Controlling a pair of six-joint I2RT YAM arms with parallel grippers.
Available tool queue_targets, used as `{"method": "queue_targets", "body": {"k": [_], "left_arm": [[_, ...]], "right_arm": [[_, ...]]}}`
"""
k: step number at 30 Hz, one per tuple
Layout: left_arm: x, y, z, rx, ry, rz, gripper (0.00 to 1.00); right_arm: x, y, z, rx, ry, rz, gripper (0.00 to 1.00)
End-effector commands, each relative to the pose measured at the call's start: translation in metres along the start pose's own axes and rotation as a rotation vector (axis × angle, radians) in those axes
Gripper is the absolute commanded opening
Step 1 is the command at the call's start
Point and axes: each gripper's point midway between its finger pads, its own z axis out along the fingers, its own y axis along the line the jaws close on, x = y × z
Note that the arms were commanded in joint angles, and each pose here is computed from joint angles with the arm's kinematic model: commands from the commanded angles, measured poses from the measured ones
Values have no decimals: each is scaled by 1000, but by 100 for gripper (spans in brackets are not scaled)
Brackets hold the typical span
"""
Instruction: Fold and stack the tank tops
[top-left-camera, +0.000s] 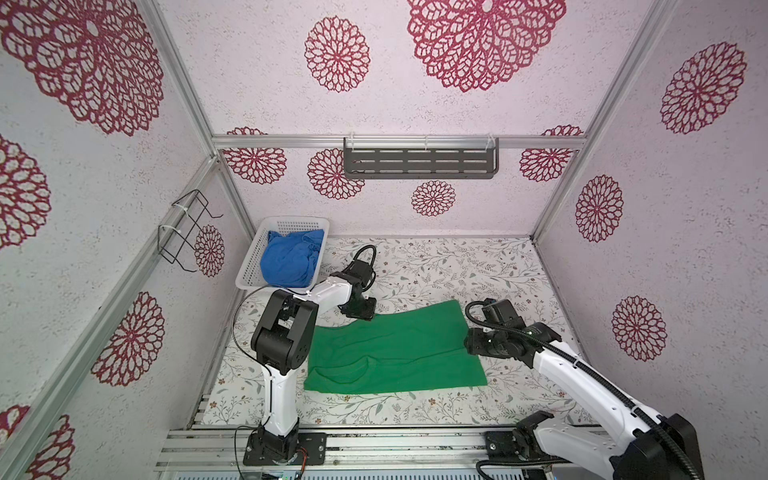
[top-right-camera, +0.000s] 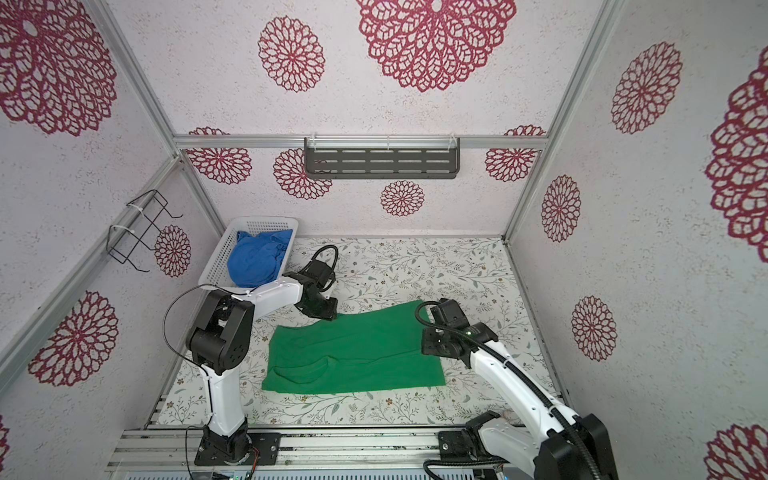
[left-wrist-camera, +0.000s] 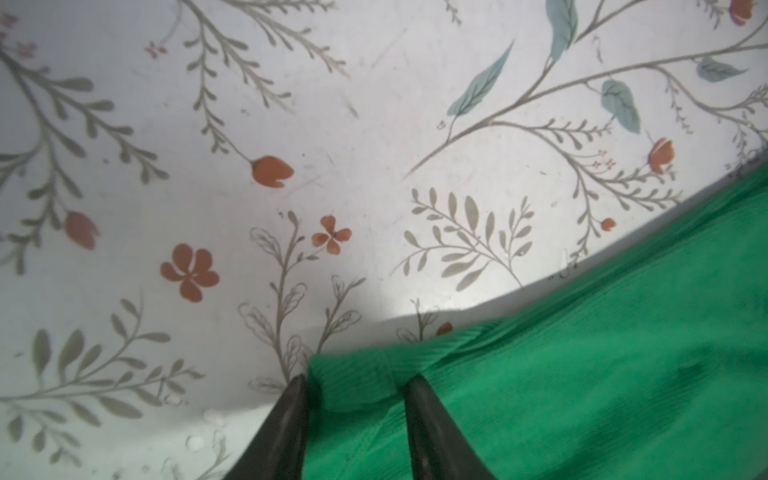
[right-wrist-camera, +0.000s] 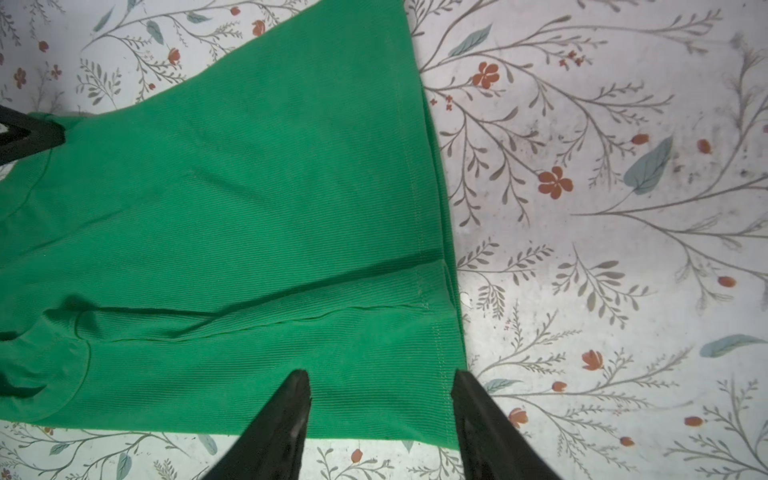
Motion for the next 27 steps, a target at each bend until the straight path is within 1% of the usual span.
{"method": "queue_targets", "body": {"k": [1,4,6,8,10,14,17,20,23,27], "left_arm": [[0,-2,9,14,4,8,33],[-3,-4,8,24,-1,6,27],[-3,-5,9,25,1,8,23],[-2,-5,9,23,4,8,16],[-3,-6,8,24,0,8,11],[-6,-9,2,24,-14,17,4],[-8,-10,-1,12,-15,26,2],[-7,-9,-3,-4,-10,38,1],[-6,-7,-4,-15,-5,45,0],[-4,-5,-3,-25,3,54,0]], "right_arm": [[-29,13,-5,-47,-58,-42,56],[-50,16,10,-77,-65,-54,53],[-66,12,21,-68,-70,-62,52],[-85,8,32,-52,-77,-80,52],[-103,7,42,-35,-85,-115,49],[-128,9,74,-13,-69,-214,43],[-137,9,100,-8,-41,-259,41],[-144,8,118,-14,-20,-272,42],[-145,2,132,6,17,-274,44],[-142,3,144,-12,56,-274,44]]}}
